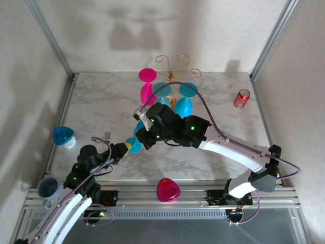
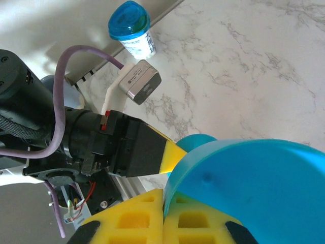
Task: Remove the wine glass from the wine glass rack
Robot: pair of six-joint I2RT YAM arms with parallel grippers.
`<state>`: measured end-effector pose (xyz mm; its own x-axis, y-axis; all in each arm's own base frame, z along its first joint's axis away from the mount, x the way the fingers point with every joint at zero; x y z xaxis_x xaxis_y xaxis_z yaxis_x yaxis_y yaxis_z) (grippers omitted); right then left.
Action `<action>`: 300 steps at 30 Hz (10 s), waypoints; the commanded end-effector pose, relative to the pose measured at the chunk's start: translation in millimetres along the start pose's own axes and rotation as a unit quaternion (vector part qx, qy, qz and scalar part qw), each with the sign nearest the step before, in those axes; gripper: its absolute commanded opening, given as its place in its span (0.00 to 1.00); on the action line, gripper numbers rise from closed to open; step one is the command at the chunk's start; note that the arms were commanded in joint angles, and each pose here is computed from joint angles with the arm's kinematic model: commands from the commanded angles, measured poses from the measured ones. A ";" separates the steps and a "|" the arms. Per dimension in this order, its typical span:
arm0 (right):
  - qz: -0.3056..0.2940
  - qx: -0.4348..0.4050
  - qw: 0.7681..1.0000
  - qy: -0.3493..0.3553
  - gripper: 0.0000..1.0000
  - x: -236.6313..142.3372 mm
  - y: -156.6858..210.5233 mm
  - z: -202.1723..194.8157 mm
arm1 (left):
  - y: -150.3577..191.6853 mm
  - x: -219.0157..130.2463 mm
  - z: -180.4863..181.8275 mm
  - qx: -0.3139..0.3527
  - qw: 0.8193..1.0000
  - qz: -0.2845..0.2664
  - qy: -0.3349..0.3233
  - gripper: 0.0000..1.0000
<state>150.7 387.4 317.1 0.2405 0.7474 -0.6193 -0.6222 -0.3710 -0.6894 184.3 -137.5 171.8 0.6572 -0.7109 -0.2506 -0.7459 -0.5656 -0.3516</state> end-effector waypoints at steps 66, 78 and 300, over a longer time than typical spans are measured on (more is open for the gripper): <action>0.086 0.065 0.970 0.219 0.00 44.6 101.6 -102.4 | -61.7 16.0 -1.6 0.176 0.957 -0.008 -0.229 0.35; 0.085 0.062 0.969 0.224 0.01 49.2 98.9 -104.4 | -62.4 15.7 -0.5 0.176 0.956 -0.011 -0.233 0.36; -0.265 0.381 0.868 -0.176 0.00 -162.0 -80.9 -182.8 | -67.7 47.1 -103.1 0.267 0.959 -0.027 -0.096 0.39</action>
<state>310.6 192.0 386.8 0.5126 0.8543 -0.0862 -0.8375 0.4754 -0.2694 257.1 -177.6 277.7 0.7332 -0.5745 -0.3638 -0.5847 -0.2595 -0.7686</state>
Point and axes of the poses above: each hand's point on the last joint's axis, 136 mm out from that joint toward the fingers, its own x axis out along the fingers, its own z axis along the line the jaws close on, y = z × x, the point moved 2 cm from there along -x, back along the fingers, and after that the axes turned 7 degrees about x, right-handed, at the moved point
